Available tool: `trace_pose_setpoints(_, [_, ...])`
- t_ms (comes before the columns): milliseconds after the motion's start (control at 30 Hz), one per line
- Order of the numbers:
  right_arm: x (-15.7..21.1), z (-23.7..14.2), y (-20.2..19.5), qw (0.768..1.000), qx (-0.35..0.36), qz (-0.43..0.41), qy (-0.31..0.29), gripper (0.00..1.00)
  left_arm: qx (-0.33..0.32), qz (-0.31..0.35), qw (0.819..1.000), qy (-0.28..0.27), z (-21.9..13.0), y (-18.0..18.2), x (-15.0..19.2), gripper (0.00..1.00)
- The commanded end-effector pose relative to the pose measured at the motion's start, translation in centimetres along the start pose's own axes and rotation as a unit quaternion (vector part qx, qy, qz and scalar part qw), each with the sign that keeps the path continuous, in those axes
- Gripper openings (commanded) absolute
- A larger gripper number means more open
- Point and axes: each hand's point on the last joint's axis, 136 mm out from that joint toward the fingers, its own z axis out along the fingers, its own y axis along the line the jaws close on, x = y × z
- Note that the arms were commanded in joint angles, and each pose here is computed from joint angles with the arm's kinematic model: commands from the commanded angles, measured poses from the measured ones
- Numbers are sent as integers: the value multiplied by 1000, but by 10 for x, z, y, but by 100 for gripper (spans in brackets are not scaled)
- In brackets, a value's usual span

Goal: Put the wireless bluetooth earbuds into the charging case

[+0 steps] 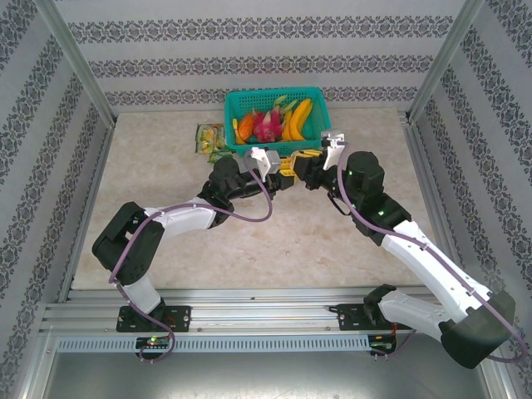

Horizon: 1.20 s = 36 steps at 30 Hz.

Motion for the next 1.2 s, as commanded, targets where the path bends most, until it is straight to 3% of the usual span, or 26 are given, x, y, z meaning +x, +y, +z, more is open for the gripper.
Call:
trace_pose_setpoints(0, [-3,0,-3,1000,0,7,-10,25,19,17,999,-36,4,-11,-30,0])
trace_pose_setpoints(1167, [17,0,-10,999,-6,25,23,22,6,28,999,-37,2,-8,-36,0])
